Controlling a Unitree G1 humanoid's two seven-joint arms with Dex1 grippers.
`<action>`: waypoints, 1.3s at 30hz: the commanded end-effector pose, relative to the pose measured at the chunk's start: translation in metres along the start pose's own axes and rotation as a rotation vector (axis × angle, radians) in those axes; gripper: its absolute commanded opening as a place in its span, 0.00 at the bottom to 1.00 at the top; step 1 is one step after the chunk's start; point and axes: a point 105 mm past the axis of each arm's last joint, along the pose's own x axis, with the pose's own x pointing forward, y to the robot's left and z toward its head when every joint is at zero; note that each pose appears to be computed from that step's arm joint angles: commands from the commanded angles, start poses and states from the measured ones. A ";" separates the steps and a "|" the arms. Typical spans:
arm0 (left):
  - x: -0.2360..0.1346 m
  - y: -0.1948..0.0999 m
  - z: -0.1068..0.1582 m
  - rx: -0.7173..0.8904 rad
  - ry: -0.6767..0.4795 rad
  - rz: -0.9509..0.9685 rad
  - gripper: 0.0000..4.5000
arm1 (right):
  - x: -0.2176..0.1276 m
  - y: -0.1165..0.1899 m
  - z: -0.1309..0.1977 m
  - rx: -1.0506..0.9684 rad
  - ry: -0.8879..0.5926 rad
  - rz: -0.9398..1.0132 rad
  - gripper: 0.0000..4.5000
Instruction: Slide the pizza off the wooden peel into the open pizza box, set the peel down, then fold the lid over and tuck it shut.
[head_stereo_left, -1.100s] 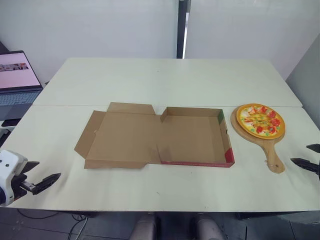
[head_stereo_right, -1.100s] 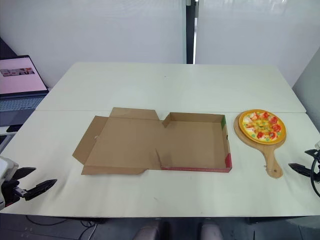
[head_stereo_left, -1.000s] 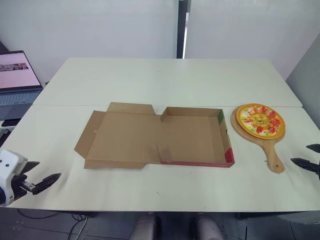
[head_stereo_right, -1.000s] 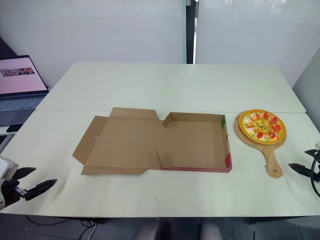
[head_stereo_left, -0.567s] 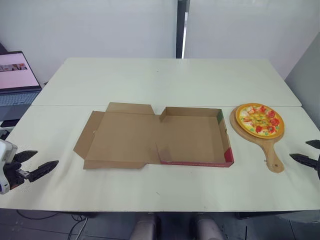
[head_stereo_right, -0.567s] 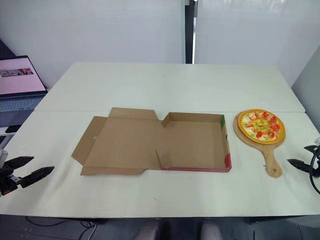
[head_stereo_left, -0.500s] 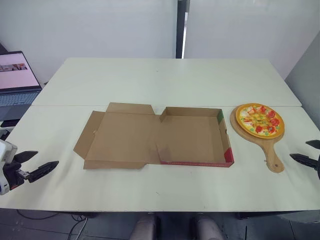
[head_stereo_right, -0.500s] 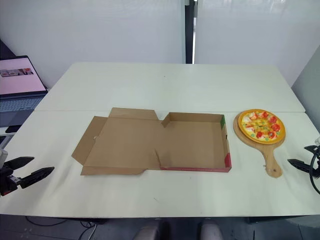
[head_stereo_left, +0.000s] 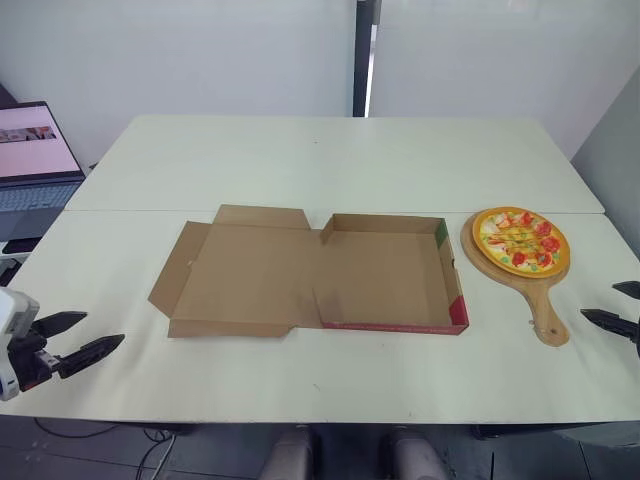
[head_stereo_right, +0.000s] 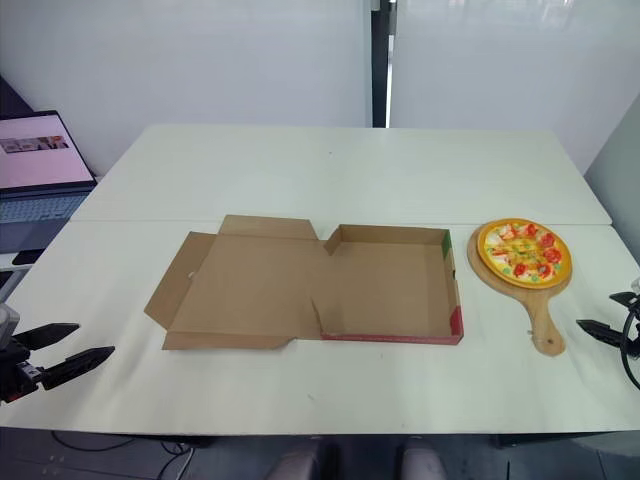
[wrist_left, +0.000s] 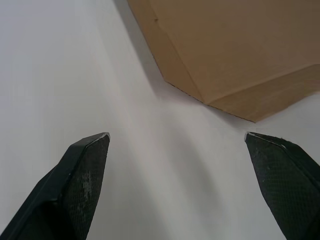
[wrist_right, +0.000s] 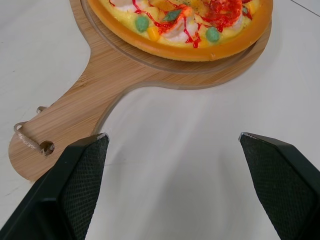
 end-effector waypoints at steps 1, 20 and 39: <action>0.002 -0.013 0.040 0.093 -0.066 -0.078 1.00 | -0.005 -0.005 0.011 -0.027 -0.042 -0.024 0.99; 0.066 -0.172 0.160 0.394 -0.283 -0.814 1.00 | 0.006 0.060 0.032 0.036 -0.139 -0.125 0.99; 0.073 -0.203 0.180 0.454 -0.333 -0.973 1.00 | 0.068 0.055 0.021 0.269 0.006 -0.293 0.99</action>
